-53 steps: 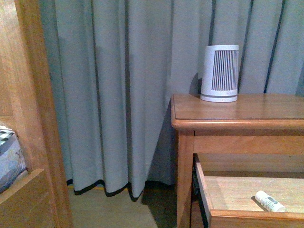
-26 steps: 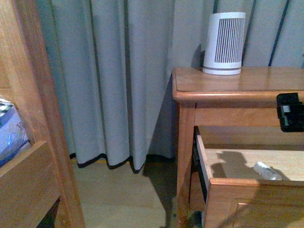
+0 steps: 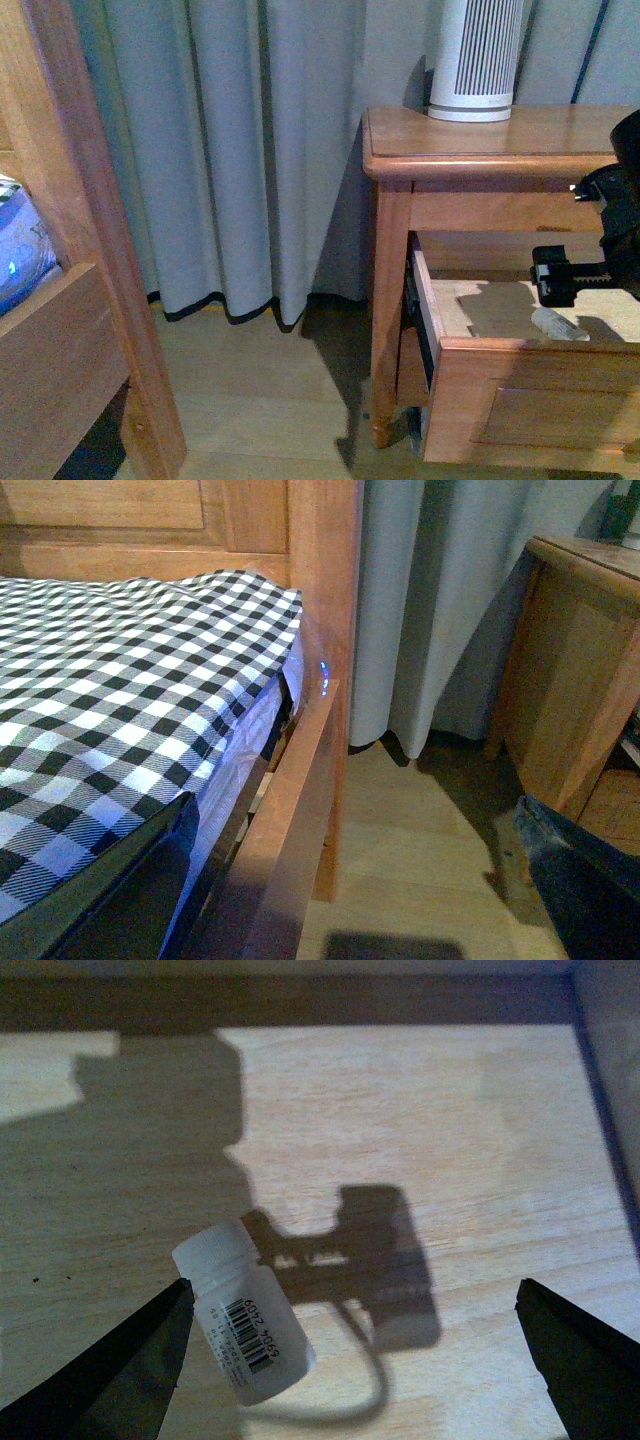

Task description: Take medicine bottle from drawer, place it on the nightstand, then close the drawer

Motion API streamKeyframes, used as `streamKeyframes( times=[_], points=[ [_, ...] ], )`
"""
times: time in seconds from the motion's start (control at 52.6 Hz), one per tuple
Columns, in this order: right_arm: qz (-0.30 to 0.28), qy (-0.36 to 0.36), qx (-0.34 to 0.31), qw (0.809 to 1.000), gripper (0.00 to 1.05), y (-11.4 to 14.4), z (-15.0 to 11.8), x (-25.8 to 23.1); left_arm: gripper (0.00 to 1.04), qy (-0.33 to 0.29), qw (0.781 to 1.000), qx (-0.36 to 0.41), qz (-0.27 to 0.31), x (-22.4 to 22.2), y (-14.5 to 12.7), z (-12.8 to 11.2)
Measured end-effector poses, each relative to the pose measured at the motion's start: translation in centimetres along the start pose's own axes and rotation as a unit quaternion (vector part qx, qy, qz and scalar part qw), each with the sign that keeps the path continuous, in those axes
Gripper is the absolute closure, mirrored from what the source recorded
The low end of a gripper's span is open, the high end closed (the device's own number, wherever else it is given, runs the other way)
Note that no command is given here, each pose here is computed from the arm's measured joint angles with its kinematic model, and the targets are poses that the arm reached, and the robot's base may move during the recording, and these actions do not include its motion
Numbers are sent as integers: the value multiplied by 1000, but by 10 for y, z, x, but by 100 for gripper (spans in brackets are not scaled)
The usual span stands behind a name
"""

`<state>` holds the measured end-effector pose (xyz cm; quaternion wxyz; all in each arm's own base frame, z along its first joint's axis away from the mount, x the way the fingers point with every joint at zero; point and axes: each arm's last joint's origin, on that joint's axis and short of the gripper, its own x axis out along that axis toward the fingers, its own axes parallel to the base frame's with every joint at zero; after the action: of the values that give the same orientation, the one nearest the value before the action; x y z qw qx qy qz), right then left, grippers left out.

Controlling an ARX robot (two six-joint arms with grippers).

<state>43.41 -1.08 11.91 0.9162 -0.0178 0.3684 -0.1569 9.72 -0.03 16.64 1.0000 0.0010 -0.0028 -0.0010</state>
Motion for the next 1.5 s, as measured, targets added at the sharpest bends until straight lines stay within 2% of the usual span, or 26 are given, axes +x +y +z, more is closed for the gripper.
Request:
streamKeyframes(
  times=[0.209, 0.437, 0.76, 0.798, 0.874, 1.197, 1.33, 1.501],
  points=[
    [3, 19, -8, 1000, 7, 11, -13, 32, 7, 0, 1000, 0, 0, 0, 0, 0],
    [7, 11, -6, 1000, 7, 17, -11, 48, 7, 0, 1000, 0, 0, 0, 0, 0],
    [27, 9, -3, 1000, 54, 26, -10, 51, 7, 0, 1000, 0, 0, 0, 0, 0],
    [29, 12, 1, 1000, 64, 26, -11, 51, 7, 0, 1000, 0, 0, 0, 0, 0],
    [31, 15, 7, 999, 75, 26, -12, 51, 7, 0, 1000, 0, 0, 0, 0, 0],
    [33, 36, 54, 997, 76, 20, -9, 17, 7, 0, 1000, 0, 0, 0, 0, 0],
    [51, 14, 74, 996, 76, 22, 11, -26, 7, 0, 1000, 0, 0, 0, 0, 0],
    [79, -56, 87, 991, 76, 23, 50, -97, 7, 0, 1000, 0, 0, 0, 0, 0]
  ],
)
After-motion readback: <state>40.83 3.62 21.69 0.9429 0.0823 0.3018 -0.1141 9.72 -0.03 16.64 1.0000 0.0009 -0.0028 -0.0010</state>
